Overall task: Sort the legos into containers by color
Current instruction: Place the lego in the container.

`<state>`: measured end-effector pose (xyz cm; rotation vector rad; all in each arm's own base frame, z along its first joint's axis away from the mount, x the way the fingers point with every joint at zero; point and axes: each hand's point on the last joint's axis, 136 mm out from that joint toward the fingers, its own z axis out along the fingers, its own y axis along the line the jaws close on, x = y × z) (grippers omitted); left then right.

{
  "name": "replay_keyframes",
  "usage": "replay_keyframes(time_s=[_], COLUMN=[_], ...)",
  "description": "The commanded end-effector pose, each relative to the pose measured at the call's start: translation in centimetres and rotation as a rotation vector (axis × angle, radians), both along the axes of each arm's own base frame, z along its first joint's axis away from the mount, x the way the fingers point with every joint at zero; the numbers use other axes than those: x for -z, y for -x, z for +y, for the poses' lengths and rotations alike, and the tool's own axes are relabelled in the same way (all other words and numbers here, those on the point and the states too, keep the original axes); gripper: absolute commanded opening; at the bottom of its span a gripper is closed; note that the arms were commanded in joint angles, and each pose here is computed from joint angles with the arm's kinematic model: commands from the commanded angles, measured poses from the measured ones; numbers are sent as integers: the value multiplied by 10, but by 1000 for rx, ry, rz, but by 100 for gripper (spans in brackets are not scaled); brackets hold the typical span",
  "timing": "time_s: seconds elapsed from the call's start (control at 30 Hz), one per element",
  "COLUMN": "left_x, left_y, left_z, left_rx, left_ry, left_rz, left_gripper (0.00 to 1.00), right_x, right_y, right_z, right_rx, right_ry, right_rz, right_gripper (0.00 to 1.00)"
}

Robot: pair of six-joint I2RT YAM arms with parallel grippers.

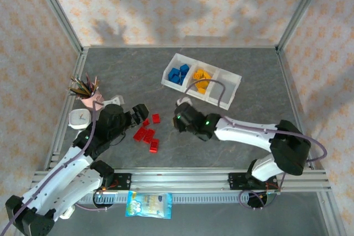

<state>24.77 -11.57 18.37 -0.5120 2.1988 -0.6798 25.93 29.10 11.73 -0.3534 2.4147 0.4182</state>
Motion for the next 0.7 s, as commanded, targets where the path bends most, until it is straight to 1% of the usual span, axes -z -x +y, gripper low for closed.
replay_keyframes(time_s=[0.0,0.17,0.3,0.43,0.5,0.57,0.67], left_x=[-36,-40,-43,-46,-46,-46,-49], left_y=[-17,-32,-44,-56,-62,-67,-72], left_z=[-26,-56,-74,-85,-90,-92,-97], left_rx=[79,137,165,180,187,187,196], left_ry=[35,32,14,18,8,1,-6], left_rz=[-126,-159,-188,-208,-214,-218,-224], left_gripper=[99,99,99,99,99,99,99], right_x=[-1,-17,-23,-18,-19,-14,-8], right_y=[-30,-80,-113,-143,-159,-173,-190], right_z=[-55,-113,-155,-183,-193,-202,-209], right_rx=[184,379,508,597,635,662,672], right_ry=[33,-1,25,12,39,44,50], right_rz=[29,22,-8,11,-21,-19,-9], right_gripper=[21,22,22,22,23,23,31])
